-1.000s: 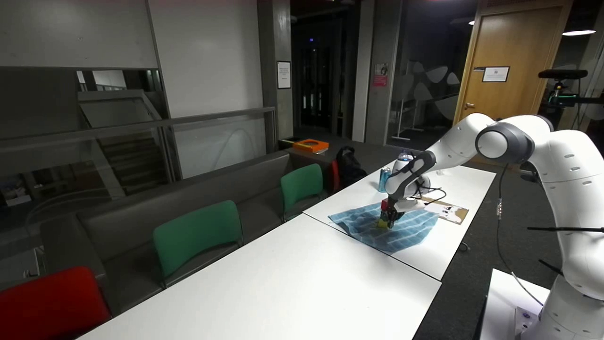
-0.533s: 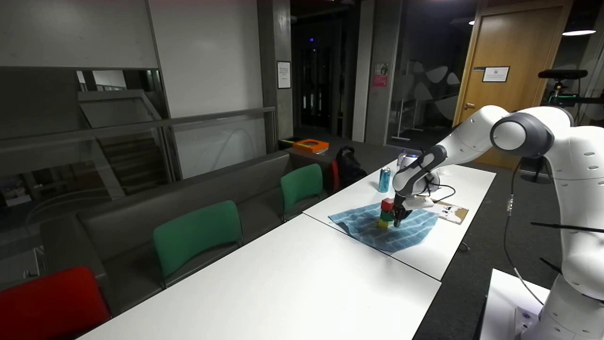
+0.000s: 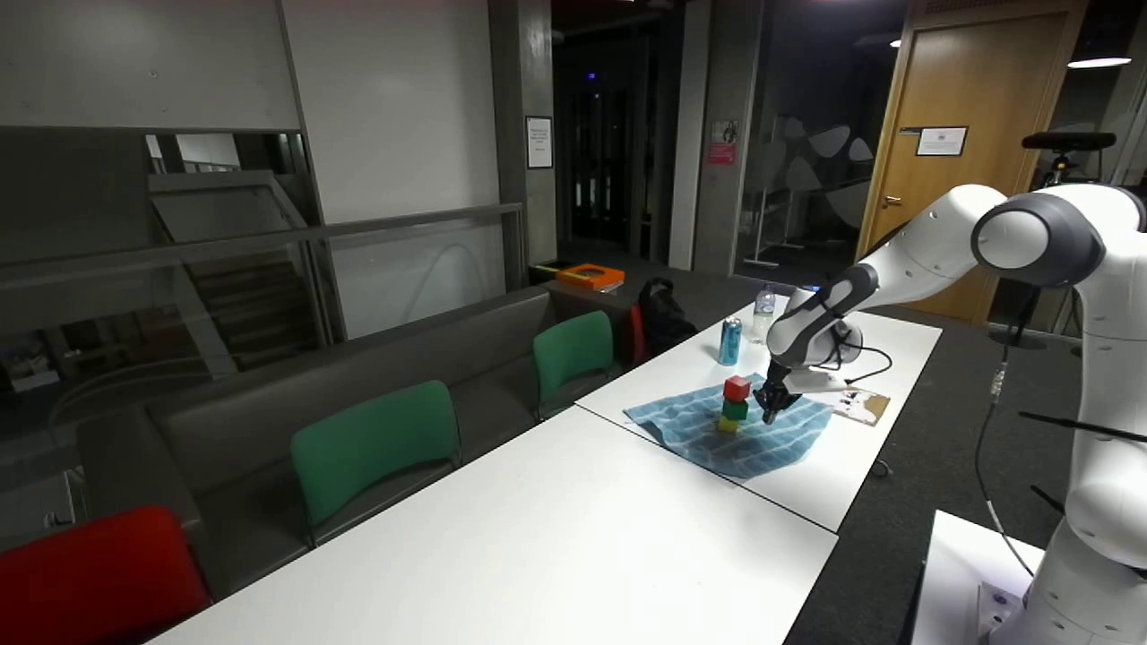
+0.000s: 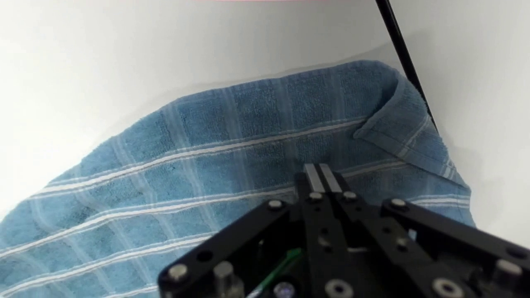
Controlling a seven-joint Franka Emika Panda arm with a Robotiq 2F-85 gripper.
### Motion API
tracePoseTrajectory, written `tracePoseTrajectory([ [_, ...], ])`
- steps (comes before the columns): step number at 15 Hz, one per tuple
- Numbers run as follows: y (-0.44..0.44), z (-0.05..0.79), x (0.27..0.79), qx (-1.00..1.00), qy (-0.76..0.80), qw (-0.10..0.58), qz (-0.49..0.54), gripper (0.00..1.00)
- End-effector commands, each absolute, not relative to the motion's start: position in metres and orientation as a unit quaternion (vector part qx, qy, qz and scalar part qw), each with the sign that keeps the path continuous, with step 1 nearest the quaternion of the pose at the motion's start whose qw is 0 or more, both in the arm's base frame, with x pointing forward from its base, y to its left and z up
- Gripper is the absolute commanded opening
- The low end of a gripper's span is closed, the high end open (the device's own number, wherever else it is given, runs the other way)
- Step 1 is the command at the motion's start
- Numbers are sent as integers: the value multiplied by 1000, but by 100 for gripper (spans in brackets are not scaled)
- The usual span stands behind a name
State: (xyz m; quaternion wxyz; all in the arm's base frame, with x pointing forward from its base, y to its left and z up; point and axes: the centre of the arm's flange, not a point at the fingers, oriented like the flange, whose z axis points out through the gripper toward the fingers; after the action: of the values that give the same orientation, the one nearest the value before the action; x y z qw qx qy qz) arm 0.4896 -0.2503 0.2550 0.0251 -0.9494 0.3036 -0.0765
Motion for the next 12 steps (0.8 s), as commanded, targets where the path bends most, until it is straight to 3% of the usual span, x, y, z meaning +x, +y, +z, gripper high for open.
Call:
tracePoseTrajectory([
  [1, -253, 272, 457, -943, 305, -1, -132, 0],
  [6, -269, 269, 458, -937, 287, -53, -193, 0],
  [12, -269, 269, 451, -936, 287, -41, -200, 0],
])
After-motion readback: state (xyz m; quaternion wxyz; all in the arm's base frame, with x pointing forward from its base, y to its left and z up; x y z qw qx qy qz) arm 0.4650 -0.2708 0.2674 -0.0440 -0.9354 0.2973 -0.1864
